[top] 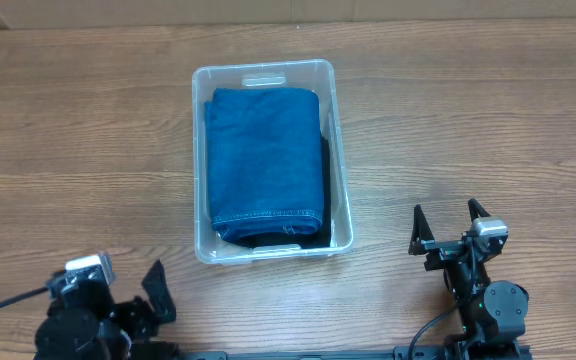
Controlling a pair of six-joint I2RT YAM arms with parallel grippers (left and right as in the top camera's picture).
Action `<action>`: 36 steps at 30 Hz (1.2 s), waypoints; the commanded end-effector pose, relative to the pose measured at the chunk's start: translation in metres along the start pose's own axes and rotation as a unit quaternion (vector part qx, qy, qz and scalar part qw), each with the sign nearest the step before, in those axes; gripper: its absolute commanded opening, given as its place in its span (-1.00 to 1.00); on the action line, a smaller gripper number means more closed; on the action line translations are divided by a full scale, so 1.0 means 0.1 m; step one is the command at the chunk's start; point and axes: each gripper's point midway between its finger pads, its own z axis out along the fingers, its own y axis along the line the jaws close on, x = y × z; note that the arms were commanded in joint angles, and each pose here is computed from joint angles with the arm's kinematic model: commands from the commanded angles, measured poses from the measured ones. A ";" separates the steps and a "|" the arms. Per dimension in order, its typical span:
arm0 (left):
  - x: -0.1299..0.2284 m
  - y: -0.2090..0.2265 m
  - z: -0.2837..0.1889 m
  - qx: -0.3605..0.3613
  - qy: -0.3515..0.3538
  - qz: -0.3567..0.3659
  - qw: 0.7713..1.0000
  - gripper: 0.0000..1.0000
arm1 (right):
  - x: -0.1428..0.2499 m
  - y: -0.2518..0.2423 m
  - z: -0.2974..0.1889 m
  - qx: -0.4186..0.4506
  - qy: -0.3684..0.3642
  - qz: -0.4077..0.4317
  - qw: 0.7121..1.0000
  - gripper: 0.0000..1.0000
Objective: Pack container
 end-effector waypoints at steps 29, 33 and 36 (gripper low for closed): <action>0.18 -0.22 1.38 0.063 -0.258 0.125 0.956 1.00 | -0.04 0.01 -0.01 -0.002 -0.007 -0.004 1.000 1.00; 0.18 -0.22 1.38 0.064 -0.258 0.125 0.956 1.00 | -0.04 0.01 -0.01 -0.002 -0.007 -0.004 1.000 1.00; 0.18 -0.22 1.38 0.063 -0.258 0.125 0.956 1.00 | -0.03 0.05 0.00 -0.009 -0.006 -0.004 1.000 1.00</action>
